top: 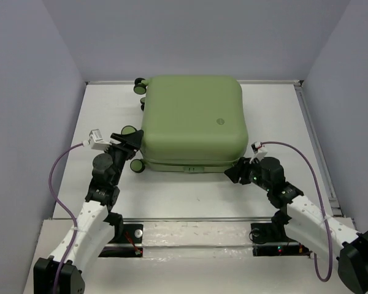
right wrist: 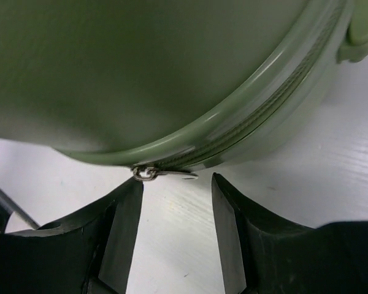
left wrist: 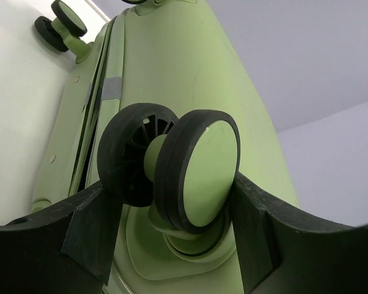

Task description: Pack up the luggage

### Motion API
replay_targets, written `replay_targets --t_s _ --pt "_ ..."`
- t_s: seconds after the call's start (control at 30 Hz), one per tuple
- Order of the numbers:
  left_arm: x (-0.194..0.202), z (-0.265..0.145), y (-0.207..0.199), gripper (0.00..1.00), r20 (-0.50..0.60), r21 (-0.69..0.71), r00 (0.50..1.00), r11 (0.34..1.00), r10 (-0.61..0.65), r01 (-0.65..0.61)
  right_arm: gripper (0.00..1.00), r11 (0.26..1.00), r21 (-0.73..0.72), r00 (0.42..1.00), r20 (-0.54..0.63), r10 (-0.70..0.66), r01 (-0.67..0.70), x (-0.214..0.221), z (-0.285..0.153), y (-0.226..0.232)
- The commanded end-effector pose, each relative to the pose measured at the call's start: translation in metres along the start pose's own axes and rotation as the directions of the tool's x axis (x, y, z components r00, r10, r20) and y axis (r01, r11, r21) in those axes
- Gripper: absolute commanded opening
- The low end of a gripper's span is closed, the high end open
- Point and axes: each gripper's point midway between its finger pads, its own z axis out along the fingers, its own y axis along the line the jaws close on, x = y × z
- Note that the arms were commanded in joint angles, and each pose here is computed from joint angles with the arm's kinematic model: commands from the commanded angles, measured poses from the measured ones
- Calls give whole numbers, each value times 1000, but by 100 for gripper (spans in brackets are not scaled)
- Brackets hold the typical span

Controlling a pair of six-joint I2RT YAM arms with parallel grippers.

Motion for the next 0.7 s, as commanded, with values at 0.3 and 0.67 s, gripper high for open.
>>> replay_targets --t_s 0.3,0.67 --pt "34 -8 13 6 -115 60 979 985 167 -161 46 982 -122 931 353 -95 146 -74 2 33" --pt "40 -9 18 6 -123 56 980 987 153 -147 16 968 -167 904 415 -104 188 -86 -9 47"
